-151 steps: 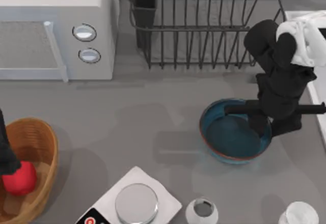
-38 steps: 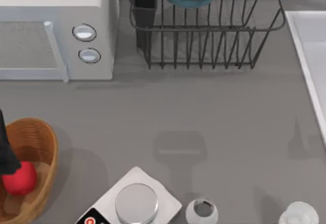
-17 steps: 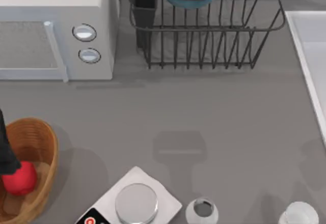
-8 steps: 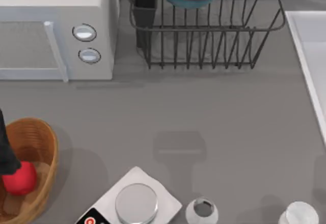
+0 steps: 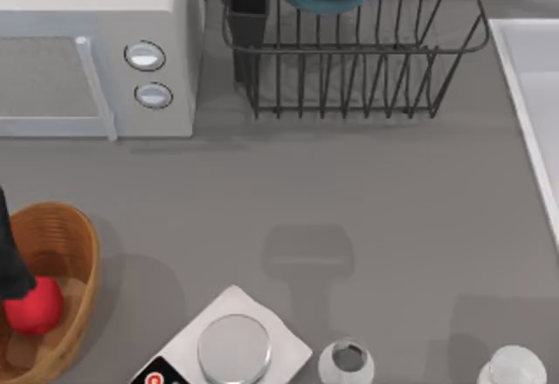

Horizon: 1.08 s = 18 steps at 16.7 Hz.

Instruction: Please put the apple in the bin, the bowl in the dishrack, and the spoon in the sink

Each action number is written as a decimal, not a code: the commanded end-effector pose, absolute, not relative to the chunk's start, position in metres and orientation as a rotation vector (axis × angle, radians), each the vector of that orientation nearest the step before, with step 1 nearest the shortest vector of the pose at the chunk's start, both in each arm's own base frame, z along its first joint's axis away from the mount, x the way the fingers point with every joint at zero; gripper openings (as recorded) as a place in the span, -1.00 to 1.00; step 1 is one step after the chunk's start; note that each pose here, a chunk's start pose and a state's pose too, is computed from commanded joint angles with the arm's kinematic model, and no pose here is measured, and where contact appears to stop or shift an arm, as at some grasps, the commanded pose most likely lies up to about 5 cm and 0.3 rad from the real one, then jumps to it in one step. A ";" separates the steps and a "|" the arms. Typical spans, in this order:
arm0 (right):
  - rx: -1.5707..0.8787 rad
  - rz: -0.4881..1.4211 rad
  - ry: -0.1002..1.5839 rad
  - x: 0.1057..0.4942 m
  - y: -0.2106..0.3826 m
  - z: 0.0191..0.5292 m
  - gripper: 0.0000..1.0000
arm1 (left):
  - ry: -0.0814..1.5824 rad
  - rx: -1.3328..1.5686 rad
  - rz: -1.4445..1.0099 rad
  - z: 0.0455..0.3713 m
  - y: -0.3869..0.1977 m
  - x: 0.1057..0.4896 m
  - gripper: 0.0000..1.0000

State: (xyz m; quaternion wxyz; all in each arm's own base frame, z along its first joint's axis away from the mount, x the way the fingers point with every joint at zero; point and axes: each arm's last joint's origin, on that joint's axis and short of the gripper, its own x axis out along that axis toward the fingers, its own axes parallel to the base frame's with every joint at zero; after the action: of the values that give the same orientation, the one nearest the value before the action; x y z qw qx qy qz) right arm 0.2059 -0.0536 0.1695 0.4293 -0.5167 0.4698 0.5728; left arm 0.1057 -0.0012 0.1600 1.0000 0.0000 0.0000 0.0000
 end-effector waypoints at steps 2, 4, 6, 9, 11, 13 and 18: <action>-1.361 1.444 1.102 0.217 -0.063 0.182 1.00 | 0.000 0.000 0.000 0.160 -0.001 0.106 1.00; -1.414 1.436 1.054 0.224 -0.069 0.191 1.00 | 0.000 0.000 0.000 0.160 -0.001 0.106 1.00; -1.429 1.432 1.042 0.226 -0.070 0.193 1.00 | 0.000 0.000 0.000 0.160 -0.001 0.106 1.00; -1.429 1.432 1.042 0.226 -0.070 0.193 1.00 | 0.000 0.000 0.000 0.160 -0.001 0.106 1.00; -1.432 1.433 1.040 0.225 -0.069 0.193 1.00 | 0.000 0.000 0.000 0.160 -0.001 0.106 1.00; -1.426 1.436 1.043 0.226 -0.070 0.183 1.00 | 0.000 0.000 0.000 0.160 -0.001 0.106 1.00; -1.435 1.424 1.039 0.231 -0.071 0.131 1.00 | 0.000 0.000 0.000 0.160 -0.001 0.106 1.00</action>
State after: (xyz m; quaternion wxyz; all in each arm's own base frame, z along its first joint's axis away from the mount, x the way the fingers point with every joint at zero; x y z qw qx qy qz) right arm 0.2314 -0.0712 0.1314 0.4208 -0.5726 0.4148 0.5684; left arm 0.1057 -0.0012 0.1600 1.0000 0.0000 0.0000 0.0000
